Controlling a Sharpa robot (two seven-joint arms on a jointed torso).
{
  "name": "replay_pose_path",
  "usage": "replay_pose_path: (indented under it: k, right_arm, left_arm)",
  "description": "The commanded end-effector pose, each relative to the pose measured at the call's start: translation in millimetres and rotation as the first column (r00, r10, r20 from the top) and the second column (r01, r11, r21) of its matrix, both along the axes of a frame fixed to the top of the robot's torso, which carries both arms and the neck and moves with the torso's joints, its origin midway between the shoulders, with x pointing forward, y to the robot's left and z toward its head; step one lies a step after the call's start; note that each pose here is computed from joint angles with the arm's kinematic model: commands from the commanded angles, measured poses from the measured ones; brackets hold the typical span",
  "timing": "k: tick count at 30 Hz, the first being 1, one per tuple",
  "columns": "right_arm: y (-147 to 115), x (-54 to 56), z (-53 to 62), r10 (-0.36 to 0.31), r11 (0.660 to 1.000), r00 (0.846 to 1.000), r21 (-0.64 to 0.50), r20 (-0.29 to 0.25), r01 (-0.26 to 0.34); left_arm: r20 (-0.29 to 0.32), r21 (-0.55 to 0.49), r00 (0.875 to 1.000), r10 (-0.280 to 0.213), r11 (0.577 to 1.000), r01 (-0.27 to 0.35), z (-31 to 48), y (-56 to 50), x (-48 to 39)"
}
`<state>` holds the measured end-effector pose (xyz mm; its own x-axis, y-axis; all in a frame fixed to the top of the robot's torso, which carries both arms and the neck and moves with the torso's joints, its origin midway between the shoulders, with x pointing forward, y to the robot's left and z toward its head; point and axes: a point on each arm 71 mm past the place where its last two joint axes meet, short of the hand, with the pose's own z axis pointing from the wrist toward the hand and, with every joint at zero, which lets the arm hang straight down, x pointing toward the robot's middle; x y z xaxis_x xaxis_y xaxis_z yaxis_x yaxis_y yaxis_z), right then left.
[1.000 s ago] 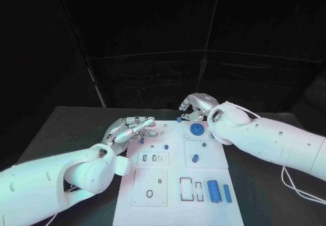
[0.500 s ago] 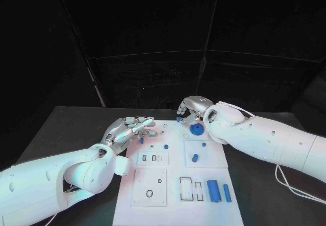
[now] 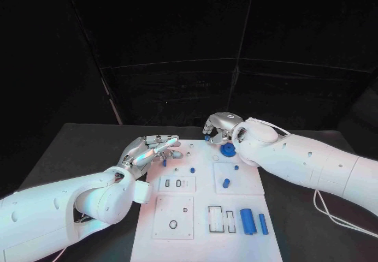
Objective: Assemble the parts on the task board
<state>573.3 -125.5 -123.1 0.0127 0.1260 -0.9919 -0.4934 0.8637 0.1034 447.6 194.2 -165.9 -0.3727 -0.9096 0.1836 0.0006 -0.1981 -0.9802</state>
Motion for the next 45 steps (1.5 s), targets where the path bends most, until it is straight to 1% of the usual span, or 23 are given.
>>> replay_pose_path:
  k: [1, 11, 20, 25, 45]
  right_arm:
    - [1.6, 1.2, 0.7, 0.001, 1.0, 1.0, -0.028, 0.006, 0.0]
    - [7.1, 4.1, -0.5, -0.002, 0.999, 1.0, -0.051, 0.016, 0.003]
    - [5.7, 5.6, 0.1, -0.033, 0.997, 0.999, -0.07, 0.039, 0.036]
    - [6.0, 5.5, 0.4, -0.041, 0.996, 0.998, -0.075, 0.048, 0.045]
    - [6.6, 6.4, -4.2, -0.076, 0.989, 0.997, -0.124, 0.004, 0.076]
  left_arm:
    - [0.011, -0.003, 1.0, -0.014, 1.0, 0.014, 1.7, -1.5, -0.1]
    - [0.01, -0.002, 1.0, -0.016, 1.0, 0.016, 2.1, -2.2, 0.4]
    - [0.01, -0.001, 1.0, -0.015, 1.0, 0.015, 2.4, -2.2, 0.6]
    - [0.009, -0.001, 1.0, -0.016, 1.0, 0.016, 2.4, -2.2, 0.7]
    - [0.008, -0.001, 1.0, -0.018, 1.0, 0.018, 3.1, -1.7, 0.7]
